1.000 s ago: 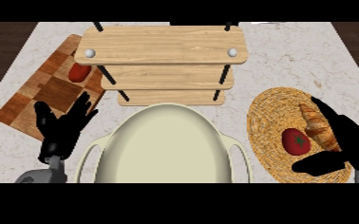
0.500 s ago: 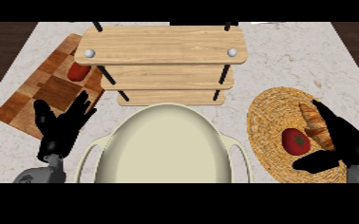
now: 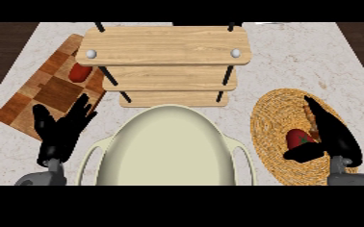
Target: Pick the tomato from the placemat and place it in the tiered shelf
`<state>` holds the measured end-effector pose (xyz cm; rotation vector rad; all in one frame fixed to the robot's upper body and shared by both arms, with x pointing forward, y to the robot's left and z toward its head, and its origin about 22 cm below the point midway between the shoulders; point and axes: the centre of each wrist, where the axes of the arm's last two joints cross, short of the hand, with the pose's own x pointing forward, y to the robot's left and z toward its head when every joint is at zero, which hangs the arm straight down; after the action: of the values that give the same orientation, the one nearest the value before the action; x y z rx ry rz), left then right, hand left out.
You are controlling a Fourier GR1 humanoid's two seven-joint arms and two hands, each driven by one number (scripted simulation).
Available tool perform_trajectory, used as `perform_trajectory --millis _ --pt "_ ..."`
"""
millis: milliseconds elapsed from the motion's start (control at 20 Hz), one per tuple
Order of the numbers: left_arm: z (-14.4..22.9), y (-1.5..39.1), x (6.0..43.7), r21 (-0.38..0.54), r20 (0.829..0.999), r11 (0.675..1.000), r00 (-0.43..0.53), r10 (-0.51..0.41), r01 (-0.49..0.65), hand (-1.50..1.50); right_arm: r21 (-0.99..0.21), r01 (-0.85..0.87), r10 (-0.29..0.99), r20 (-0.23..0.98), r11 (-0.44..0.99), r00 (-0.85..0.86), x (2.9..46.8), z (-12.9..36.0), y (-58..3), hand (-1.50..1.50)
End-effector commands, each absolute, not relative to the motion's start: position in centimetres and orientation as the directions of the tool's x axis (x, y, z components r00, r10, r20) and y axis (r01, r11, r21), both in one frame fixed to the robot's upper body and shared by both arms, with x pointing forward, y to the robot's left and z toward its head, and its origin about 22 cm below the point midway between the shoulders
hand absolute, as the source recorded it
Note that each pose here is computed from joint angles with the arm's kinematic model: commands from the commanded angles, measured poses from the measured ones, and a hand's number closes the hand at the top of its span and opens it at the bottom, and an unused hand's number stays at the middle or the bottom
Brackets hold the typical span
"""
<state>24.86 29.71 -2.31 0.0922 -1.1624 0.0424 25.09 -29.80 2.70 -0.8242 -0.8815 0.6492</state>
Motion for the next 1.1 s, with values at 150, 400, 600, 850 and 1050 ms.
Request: perform_trajectory --millis 150,400,600,850,1050 --pt "-3.0 28.9 25.8 0.059 0.897 0.994 0.442 -0.012 -0.093 0.0 -0.813 -0.194 0.784 0.421 0.549 0.457 25.5 -0.3 -27.3 -1.5" --pt "-2.9 30.5 23.3 0.048 0.888 0.996 0.461 -0.005 -0.081 0.0 -0.801 -0.398 0.886 0.338 0.447 0.316 24.4 -0.8 -27.7 1.5" --pt "-2.5 29.1 25.6 0.048 0.905 0.995 0.426 -0.004 -0.091 0.0 -0.796 -0.345 0.863 0.412 0.497 0.294 24.2 -1.4 -29.0 1.5" --pt "-2.8 30.9 24.9 0.051 0.894 0.994 0.447 0.0 -0.101 0.0 -0.831 -0.249 0.866 0.461 0.498 0.194 22.9 1.3 -28.8 1.5" --pt "-3.0 30.1 24.6 0.058 0.901 0.994 0.433 -0.011 -0.095 0.0 -0.809 -0.226 0.836 0.545 0.543 0.057 22.3 4.3 -16.6 1.5"
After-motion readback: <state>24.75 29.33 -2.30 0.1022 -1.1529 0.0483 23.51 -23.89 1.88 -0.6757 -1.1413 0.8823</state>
